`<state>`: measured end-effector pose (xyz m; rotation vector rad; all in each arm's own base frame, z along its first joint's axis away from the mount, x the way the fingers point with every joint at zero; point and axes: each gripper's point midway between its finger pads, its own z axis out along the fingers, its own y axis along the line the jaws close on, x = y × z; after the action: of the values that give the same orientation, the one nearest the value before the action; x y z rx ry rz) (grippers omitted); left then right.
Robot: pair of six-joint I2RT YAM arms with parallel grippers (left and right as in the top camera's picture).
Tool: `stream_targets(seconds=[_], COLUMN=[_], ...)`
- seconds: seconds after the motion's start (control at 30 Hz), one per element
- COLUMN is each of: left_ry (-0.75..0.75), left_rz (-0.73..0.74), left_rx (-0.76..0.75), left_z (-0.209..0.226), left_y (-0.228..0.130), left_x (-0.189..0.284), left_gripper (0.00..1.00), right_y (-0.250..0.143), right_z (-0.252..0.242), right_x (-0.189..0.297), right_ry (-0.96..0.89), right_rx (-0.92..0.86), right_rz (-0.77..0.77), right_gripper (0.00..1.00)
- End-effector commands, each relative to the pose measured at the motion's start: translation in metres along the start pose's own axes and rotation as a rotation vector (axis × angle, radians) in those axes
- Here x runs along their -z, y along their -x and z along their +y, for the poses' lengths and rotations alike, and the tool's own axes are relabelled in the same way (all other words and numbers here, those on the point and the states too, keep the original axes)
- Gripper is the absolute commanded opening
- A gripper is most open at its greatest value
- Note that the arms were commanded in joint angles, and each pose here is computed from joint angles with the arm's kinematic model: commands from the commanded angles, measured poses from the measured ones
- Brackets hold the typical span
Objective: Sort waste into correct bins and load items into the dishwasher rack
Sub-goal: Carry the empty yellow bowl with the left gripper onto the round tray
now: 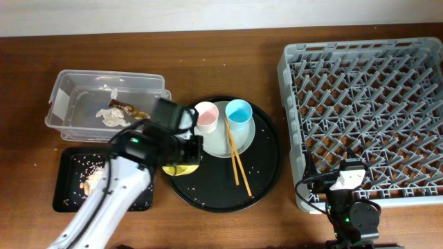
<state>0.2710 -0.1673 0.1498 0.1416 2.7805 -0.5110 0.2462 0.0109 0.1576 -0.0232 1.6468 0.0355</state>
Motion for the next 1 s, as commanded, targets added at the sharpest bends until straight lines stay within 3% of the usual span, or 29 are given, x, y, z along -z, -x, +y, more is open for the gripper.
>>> stream_targets(seconds=[0.0,0.4,0.97], left_ry=[0.191,0.227,0.212], left_rz=[-0.068,0.094,0.153], left_rx=[0.03,0.014,0.021], left_z=[0.013,0.011,0.01], left_y=[0.007,-0.015,-0.026], left_x=[-0.009,-0.062,-0.068], left_gripper=[0.0,0.0,0.0], right_y=[-0.003,-0.003,-0.003], right_z=[-0.001,-0.001,-0.001], right_x=[0.0,0.0,0.0], right_ry=[-0.007,-0.007,-0.007], right_rx=[0.004,0.004,0.004], right_rz=[0.005,0.005,0.005], right_gripper=[0.98,0.98,0.98])
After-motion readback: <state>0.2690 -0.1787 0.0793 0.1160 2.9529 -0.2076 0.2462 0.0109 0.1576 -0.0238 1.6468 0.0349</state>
